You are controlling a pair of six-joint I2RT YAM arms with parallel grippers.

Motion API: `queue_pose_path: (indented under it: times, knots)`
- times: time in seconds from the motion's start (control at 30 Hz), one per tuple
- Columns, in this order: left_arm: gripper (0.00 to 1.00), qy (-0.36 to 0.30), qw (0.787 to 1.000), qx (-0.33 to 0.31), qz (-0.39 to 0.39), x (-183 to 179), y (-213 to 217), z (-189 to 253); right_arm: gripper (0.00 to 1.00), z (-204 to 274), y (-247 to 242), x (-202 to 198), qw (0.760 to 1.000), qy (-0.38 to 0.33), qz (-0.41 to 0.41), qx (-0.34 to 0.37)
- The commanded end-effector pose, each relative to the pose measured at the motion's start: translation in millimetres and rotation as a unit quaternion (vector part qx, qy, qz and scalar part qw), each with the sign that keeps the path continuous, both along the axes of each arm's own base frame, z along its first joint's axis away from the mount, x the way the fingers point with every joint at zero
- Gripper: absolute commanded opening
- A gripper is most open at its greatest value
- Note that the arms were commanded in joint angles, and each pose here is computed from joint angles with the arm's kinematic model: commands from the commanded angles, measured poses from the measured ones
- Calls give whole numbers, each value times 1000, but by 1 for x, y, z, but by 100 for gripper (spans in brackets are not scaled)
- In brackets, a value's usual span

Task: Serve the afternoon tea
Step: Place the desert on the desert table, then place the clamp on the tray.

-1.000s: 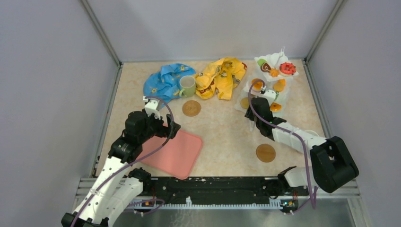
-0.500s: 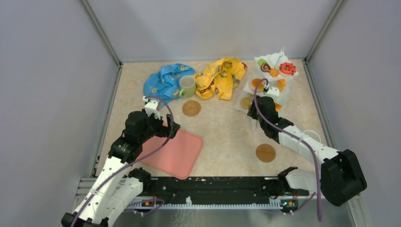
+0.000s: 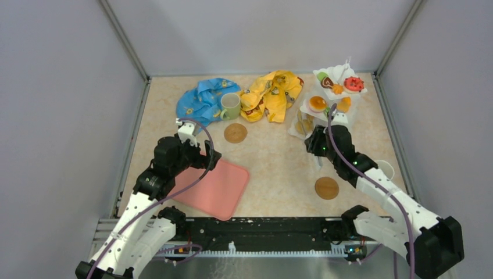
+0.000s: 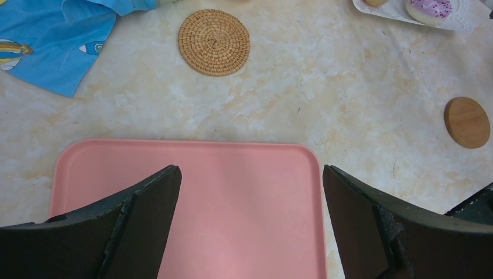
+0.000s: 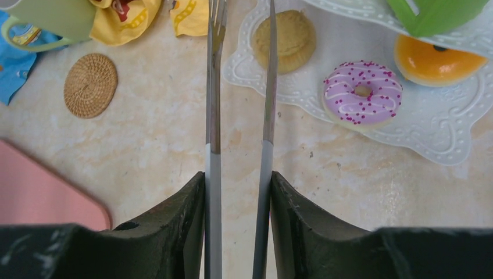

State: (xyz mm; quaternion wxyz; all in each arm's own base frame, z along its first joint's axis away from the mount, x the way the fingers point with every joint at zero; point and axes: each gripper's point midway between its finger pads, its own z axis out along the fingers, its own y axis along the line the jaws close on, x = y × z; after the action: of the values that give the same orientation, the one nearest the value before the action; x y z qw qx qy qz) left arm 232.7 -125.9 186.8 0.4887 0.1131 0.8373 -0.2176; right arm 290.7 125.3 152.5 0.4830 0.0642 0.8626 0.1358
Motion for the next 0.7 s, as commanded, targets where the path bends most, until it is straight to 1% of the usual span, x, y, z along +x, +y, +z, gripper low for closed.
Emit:
queue_pose_path:
  times: [0.0,0.1,0.23,0.43,0.53,0.67]
  knots:
    - [99,-20,1000,-1,-3,6,-3,9,39,21,14,-16,998,-23,41,36]
    - [99,-19,1000,0,-1,6,-2,8,39,20,24,-29,997,-20,66,45]
    - [99,-20,1000,1,1,7,-1,9,39,14,39,-45,995,-8,98,36]
    - [99,-19,1000,4,9,7,1,9,39,13,53,-58,992,-1,122,45]
    - [99,-20,1000,5,12,8,3,9,39,15,69,-69,985,-7,164,52]
    - [99,-21,1000,6,17,8,4,9,39,6,88,-86,974,-15,222,43]
